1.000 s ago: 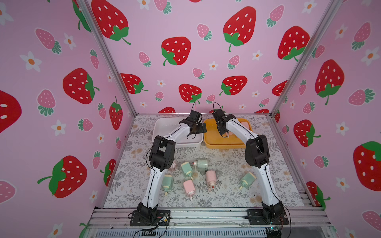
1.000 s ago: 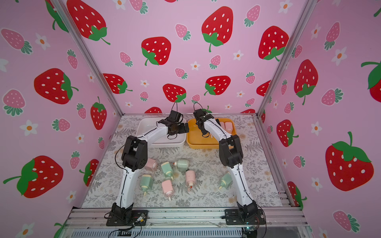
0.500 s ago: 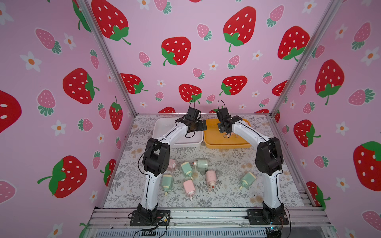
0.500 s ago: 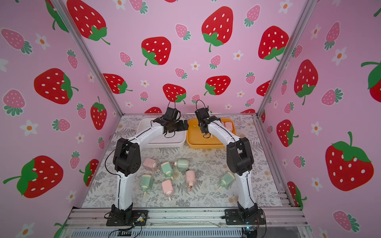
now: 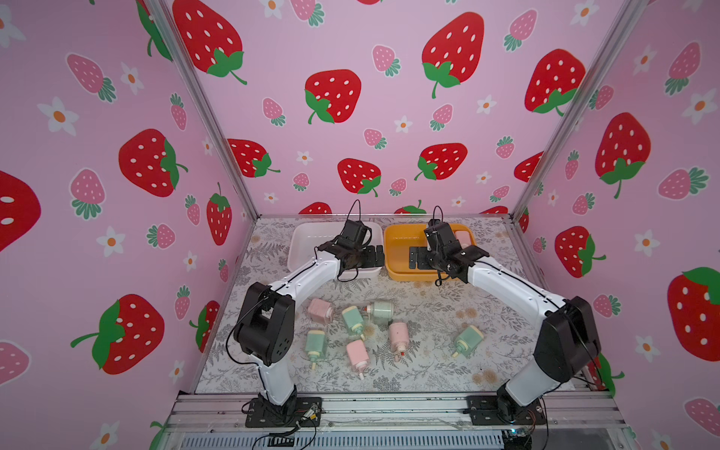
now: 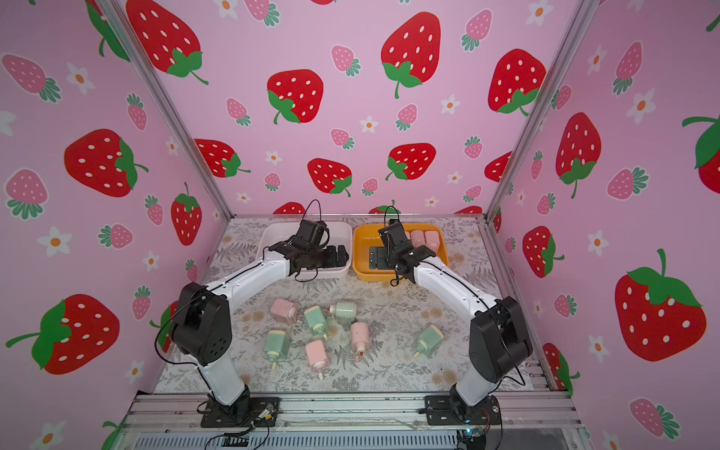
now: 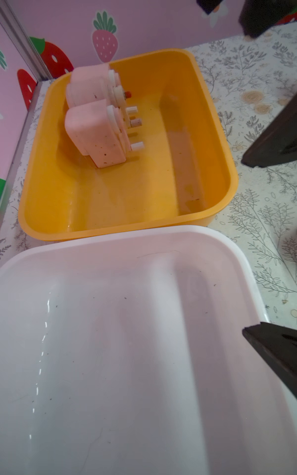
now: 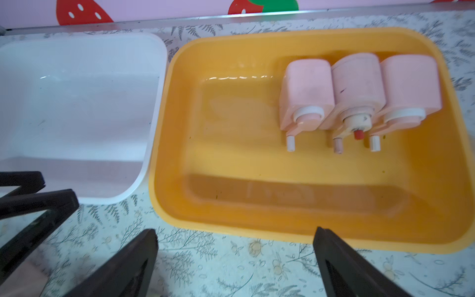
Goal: Place the pencil sharpeners by color into the storage box
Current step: Place the pencil sharpener in the storage box, then pick up the pencil sharpener from the center of the board.
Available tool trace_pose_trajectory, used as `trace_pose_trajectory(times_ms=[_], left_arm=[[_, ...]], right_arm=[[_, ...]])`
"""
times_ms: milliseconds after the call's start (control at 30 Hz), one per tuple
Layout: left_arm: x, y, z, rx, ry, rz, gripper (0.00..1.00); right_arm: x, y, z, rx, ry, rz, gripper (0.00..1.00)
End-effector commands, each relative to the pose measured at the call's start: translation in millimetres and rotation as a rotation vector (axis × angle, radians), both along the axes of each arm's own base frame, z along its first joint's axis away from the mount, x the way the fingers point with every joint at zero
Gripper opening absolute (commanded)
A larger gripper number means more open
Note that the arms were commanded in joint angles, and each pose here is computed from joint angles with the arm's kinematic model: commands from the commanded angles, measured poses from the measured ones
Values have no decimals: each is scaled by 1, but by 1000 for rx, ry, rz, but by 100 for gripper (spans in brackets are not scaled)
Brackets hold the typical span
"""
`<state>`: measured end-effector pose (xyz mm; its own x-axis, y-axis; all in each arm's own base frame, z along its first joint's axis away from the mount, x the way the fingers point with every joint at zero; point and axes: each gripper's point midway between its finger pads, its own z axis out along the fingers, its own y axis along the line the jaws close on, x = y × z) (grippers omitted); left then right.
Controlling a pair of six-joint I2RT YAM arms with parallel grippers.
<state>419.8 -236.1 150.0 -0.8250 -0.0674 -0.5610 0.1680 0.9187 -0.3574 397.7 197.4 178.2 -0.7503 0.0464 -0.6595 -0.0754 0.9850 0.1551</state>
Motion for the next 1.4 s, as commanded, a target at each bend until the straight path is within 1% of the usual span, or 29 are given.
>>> trace_pose_trajectory(times_ms=[0,133,267,300,333,433,500,633,767,800,933,1000,1100,1233,1367], left_arm=[[-19,1,2,2,-6,-33,99],[-40,10,-3,27,16,-43,100],[-56,14,-2,21,26,-69,100],[-60,14,-2,18,26,-78,99],[-67,11,-2,-3,37,-102,100],[-81,11,-2,-16,50,-117,99],[-90,14,-3,-14,60,-120,100],[-106,22,-6,15,70,-121,100],[-111,27,-7,24,68,-109,100],[-107,31,-7,42,55,-89,100],[-105,27,-4,19,47,-93,100],[-108,20,-1,-9,55,-122,99],[-111,18,1,-15,58,-138,100],[-115,19,4,-13,56,-145,100],[-118,21,5,-13,54,-142,100]], right_arm=[[-38,19,-11,80,108,58,100],[-72,24,-28,54,169,77,100],[-96,35,-38,64,186,85,100],[-100,39,-39,73,183,93,100],[-105,41,-40,67,177,92,100],[-119,48,-47,40,176,106,100],[-129,53,-54,17,176,125,100],[-149,61,-62,-41,123,180,100],[-164,68,-64,-45,90,204,100],[-168,71,-64,-48,81,214,100],[-176,81,-67,-84,62,236,100],[-178,82,-68,-107,54,235,100],[-182,85,-74,-117,72,241,100],[-189,88,-81,-97,112,247,99],[-192,83,-85,-107,126,231,98]])
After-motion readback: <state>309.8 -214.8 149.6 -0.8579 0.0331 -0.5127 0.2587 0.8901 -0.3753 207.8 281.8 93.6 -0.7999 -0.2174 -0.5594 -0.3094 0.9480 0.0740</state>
